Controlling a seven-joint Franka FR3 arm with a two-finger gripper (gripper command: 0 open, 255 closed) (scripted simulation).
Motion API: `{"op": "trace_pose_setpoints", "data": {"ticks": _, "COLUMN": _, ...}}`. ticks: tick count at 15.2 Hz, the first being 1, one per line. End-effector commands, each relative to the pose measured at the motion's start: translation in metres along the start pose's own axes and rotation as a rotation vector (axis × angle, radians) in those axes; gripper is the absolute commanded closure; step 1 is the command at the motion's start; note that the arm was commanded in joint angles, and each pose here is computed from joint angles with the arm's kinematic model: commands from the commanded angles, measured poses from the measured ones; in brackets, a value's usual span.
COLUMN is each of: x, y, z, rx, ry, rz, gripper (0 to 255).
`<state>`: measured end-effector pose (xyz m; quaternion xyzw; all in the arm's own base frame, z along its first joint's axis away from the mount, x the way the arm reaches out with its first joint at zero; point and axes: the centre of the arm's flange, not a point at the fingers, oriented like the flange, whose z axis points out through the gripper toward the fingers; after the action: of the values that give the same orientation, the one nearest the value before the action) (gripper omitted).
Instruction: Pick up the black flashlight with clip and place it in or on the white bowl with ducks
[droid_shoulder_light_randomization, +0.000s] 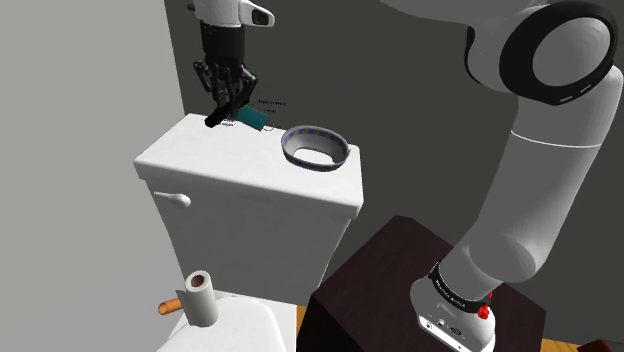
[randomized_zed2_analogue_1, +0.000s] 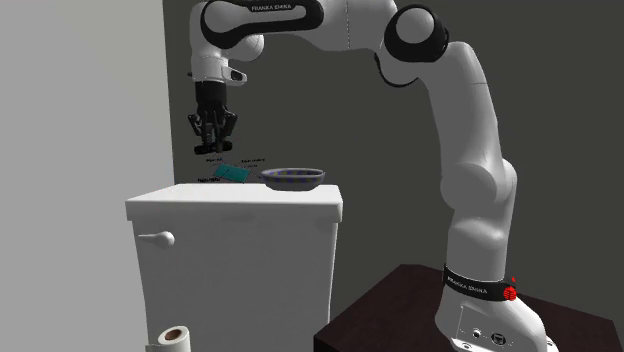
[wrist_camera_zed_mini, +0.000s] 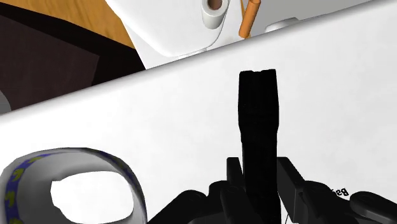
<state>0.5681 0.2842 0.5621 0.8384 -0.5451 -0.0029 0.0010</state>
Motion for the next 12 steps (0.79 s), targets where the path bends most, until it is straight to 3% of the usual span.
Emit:
{"op": "trace_pose_setpoints", "data": {"ticks": 1, "x": 0.0, "y": 0.001, "z": -0.011, "rx": 0.0, "ry": 0.0, "rz": 0.0, "gripper": 255}}
{"op": "trace_pose_setpoints", "data": {"ticks": 12, "x": 0.058, "y": 0.12, "z": -0.014, "rx": 0.0, "ry": 0.0, "rz": 0.0, "gripper": 255}}
